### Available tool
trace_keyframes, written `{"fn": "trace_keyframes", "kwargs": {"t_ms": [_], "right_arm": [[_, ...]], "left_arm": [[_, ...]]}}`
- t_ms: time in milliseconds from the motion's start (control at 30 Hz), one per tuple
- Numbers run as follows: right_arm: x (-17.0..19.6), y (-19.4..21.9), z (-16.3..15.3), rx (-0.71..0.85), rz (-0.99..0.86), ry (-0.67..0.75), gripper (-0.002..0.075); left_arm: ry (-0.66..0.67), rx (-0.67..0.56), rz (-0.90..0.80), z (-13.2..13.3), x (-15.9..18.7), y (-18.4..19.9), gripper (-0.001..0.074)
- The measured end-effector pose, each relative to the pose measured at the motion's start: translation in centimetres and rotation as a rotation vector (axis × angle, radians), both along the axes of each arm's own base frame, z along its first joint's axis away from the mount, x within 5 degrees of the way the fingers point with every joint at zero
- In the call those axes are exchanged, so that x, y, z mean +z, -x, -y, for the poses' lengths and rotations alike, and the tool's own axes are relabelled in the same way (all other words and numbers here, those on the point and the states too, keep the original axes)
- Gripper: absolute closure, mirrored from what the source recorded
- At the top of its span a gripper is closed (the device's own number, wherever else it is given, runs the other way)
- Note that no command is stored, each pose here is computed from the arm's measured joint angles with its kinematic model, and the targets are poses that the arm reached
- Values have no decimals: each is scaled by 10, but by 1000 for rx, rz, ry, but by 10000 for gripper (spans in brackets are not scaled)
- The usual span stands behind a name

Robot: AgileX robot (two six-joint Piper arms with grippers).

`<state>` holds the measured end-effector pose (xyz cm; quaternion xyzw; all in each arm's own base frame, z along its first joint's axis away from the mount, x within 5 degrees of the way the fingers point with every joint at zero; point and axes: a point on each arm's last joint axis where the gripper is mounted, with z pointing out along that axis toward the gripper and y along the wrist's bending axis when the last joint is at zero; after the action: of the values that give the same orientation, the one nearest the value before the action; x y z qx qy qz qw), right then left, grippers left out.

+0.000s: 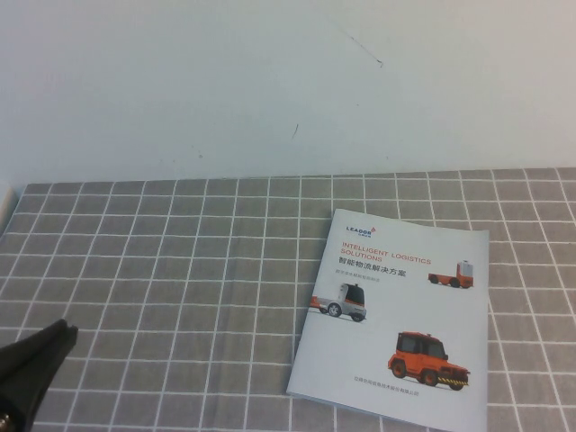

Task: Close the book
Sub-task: 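Close the open booklet and leave it lying on the table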

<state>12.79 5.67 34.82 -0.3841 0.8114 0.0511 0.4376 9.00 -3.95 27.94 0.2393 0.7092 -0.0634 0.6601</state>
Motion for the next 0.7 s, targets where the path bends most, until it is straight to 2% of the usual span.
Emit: {"fn": "trace_keyframes", "kwargs": {"t_ms": [200,400,700], "right_arm": [[-48,49,14,-25,35,-29,729],[-89,73,23,-85,93,-108,729],[-102,80,23,-94,109,-150,729]], "left_arm": [[38,33,-59,-2,-23,-1,738],[51,28,-87,-2,-29,0,738],[92,30,-99,-1,-28,0,738]]}}
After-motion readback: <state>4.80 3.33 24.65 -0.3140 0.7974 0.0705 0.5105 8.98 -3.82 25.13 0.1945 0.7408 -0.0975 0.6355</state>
